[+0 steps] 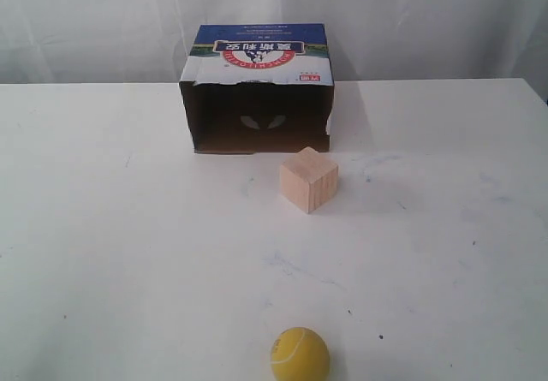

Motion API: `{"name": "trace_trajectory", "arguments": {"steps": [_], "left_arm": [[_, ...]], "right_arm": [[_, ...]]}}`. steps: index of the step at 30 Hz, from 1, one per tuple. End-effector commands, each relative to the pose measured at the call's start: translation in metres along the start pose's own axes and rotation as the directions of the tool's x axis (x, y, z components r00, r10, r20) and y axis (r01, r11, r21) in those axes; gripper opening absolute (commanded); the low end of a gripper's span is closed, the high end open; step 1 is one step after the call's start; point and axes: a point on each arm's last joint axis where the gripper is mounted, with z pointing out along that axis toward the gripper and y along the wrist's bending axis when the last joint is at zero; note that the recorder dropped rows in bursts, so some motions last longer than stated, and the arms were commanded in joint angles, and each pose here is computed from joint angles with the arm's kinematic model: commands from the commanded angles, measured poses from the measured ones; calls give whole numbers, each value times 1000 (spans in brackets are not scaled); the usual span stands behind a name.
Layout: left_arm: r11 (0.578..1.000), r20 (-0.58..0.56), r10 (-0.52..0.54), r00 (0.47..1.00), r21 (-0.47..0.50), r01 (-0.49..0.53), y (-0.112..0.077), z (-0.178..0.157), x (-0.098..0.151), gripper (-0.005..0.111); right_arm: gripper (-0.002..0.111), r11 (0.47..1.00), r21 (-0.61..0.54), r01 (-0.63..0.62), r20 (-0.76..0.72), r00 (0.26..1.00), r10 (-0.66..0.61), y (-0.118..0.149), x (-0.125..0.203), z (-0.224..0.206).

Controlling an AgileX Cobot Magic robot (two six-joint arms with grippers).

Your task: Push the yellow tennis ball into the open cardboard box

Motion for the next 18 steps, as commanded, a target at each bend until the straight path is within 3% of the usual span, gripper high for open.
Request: {"name": "trace_trajectory", "arguments": {"steps": [1,7,10,11,12,13,14,15,16,17,18], "left_arm": [[1000,0,-6,1000,4,6,0,0,1,0],[1000,0,-6,1000,4,6,0,0,1,0],[1000,0,-6,1000,4,6,0,0,1,0],[1000,0,-6,1000,4,6,0,0,1,0],[1000,0,-6,1000,4,6,0,0,1,0],[1000,0,-6,1000,4,6,0,0,1,0],[1000,0,-6,1000,4,6,0,0,1,0],[1000,0,-6,1000,4,6,0,0,1,0],[1000,0,-6,1000,4,6,0,0,1,0],[1000,0,-6,1000,4,6,0,0,1,0],[1000,0,-6,1000,4,6,0,0,1,0]], "right_arm": [[0,982,138,129,-415,908,-61,-10,31,13],[0,977,157,146,-452,890,-60,-12,35,14],[0,979,177,106,-556,831,11,-12,45,8],[0,984,135,113,-602,798,-9,-9,49,6],[0,986,-70,149,-691,706,-156,2,59,2],[0,969,-229,91,-734,638,-233,15,67,-2],[0,897,-430,-100,-767,565,-305,39,79,-7],[0,785,-576,-228,-733,569,-373,60,86,-11],[0,635,-692,-342,-690,572,-444,86,99,-21],[0,630,-685,-367,-710,533,-460,94,108,-27],[0,721,-640,-268,-712,561,-423,103,123,-27]]}}
